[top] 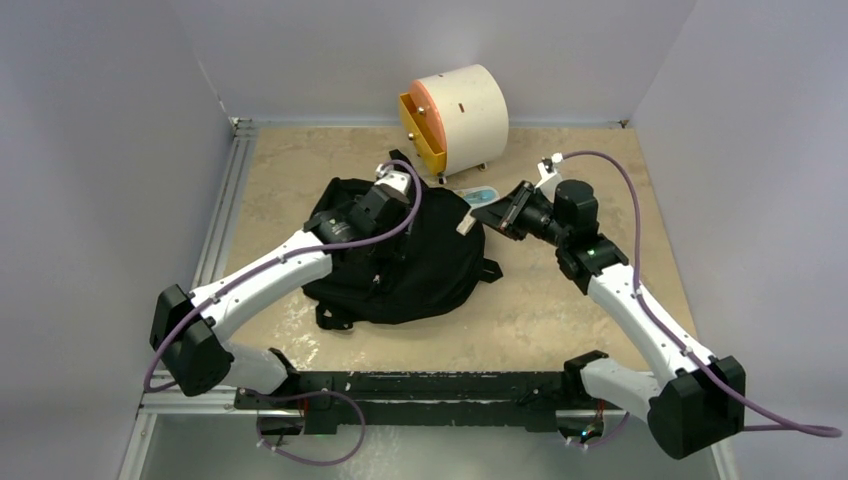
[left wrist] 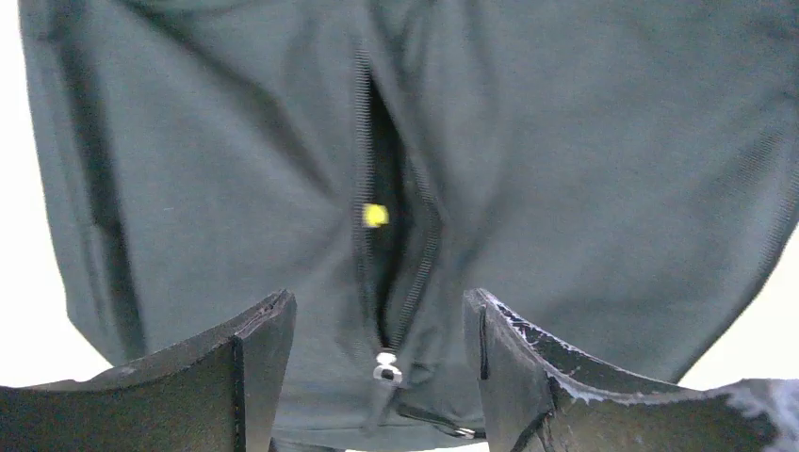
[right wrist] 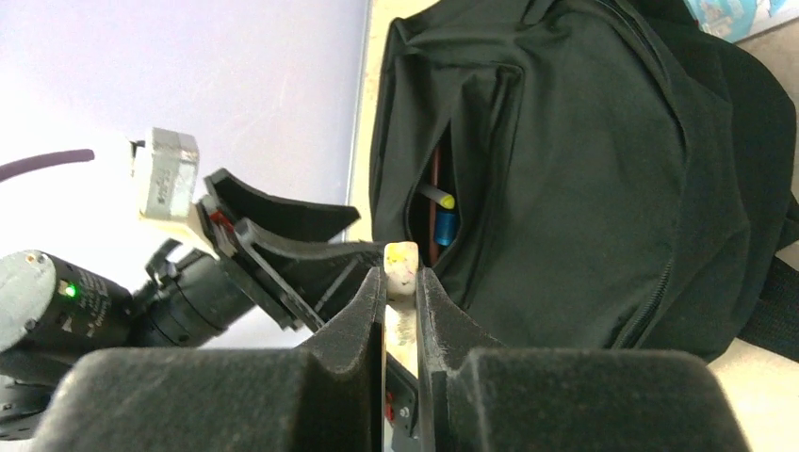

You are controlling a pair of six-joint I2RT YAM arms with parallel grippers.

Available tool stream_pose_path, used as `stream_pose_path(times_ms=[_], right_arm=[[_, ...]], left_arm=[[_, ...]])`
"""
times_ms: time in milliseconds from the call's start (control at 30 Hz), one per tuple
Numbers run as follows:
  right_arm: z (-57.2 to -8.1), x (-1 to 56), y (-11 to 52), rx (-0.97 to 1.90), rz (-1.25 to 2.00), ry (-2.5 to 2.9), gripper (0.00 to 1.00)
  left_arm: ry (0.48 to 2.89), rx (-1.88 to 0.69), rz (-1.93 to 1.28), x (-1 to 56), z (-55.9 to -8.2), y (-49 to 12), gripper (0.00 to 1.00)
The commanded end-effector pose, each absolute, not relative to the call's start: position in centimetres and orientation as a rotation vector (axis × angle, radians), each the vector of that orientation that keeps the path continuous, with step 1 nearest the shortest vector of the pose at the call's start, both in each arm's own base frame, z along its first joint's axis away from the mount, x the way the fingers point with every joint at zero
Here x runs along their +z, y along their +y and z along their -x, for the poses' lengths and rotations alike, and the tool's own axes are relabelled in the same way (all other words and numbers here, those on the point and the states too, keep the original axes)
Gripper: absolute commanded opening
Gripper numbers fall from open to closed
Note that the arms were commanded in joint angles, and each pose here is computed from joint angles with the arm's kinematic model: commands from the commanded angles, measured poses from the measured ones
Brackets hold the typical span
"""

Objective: Pack the student bag
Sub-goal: Pick up the stationery from the center of the board, then place the stationery in the student bag.

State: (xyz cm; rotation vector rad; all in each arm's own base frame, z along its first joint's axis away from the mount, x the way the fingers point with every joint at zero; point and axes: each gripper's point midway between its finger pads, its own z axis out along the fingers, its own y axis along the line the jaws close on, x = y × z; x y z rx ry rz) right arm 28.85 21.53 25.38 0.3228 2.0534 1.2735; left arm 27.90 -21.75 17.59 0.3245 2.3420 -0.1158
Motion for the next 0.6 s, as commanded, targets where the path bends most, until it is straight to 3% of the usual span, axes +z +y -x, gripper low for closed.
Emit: stream_pose_path(times_ms=[0, 433, 567], right_arm=[[-29.1, 25.4, 22.0, 1.283, -0.295, 2.045, 0.00], [-28.7, 24.6, 21.8, 1.268, -0.281, 2.069, 0.00], [-28.6, 24.4, 21.9, 1.269, -0.275, 2.073, 0.00]], left_arm=[[2.306, 0.066, -0.266, 18.7, -29.7, -17.9, 0.65], [2.297, 0.124, -0.394, 16.5, -33.2, -20.3, 0.62], [2.296, 0.195, -0.417, 15.8, -33.6, -19.8, 0.56]])
